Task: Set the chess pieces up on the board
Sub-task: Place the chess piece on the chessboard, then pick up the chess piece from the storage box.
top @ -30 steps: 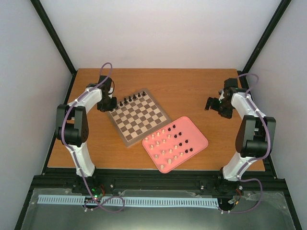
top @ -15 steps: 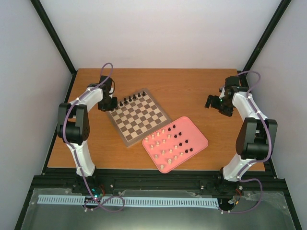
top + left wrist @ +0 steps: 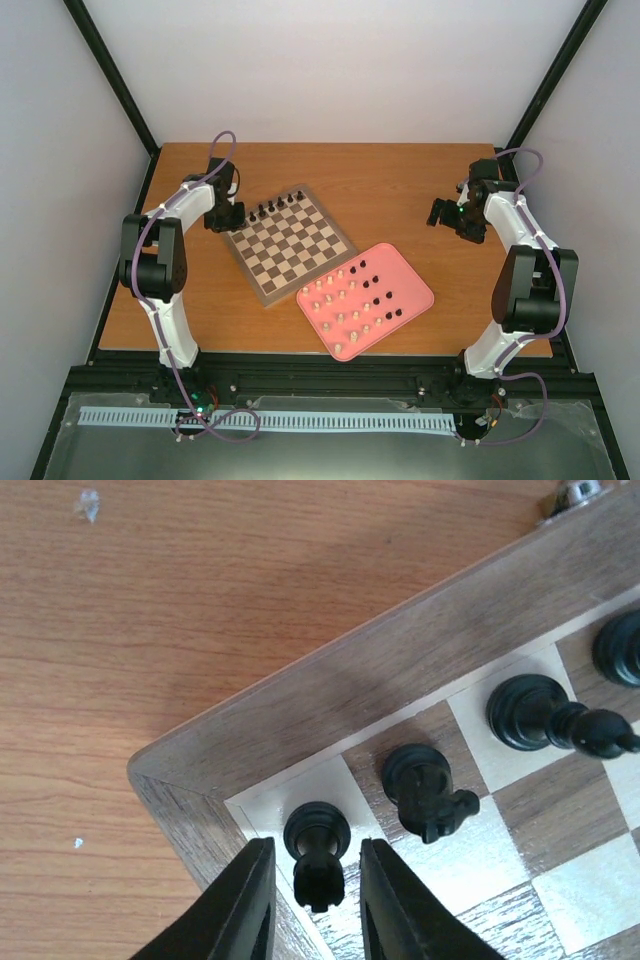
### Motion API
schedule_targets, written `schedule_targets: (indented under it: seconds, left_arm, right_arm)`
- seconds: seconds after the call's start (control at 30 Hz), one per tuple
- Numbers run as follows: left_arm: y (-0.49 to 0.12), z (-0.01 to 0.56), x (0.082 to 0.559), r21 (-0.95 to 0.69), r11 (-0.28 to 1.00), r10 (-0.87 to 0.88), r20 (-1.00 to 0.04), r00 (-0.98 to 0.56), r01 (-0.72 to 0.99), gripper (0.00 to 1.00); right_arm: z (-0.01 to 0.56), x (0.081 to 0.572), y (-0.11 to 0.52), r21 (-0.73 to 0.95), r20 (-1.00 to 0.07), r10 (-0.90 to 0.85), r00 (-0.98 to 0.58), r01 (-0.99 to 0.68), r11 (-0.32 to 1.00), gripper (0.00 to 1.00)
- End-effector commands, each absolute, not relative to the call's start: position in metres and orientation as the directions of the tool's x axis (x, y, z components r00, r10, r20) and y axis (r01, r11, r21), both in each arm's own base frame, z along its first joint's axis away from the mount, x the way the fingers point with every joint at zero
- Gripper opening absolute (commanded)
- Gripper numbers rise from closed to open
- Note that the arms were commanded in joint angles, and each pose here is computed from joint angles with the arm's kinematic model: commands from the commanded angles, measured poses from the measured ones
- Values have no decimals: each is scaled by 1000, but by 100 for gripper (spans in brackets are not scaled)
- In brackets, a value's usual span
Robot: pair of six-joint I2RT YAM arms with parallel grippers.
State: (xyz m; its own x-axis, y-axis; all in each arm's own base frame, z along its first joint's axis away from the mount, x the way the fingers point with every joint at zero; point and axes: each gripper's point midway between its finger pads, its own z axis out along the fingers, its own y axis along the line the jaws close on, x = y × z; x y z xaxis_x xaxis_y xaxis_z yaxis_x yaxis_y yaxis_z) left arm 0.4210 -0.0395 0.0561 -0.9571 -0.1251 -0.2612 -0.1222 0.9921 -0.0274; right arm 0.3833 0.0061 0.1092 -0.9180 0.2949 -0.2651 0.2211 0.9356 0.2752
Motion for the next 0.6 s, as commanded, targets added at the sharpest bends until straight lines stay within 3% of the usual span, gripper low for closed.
schedule_targets:
  seconds: [0.0,0.2,0.37,0.57]
  left_arm:
    - [-42,75,424,-45,993,-115,-296,-948,-106,30]
    - [-39,113,416,-42,994,-107,-347,-932,-99,46]
    - [-42,178,402,-62,995,-102,-451,-887,-83,77]
    - [-110,227,385,-64,995,27,-523,-852,71,87]
  right_arm:
    - [107,382,9,278,-260,280,-924,207,938,100]
    - [106,381,10,277,-258,278,-925,204,939,100]
    - [107,381,10,272,-262,277,-924,205,940,100]
    - [104,380,11,279,-252,288,-924,216,936,100]
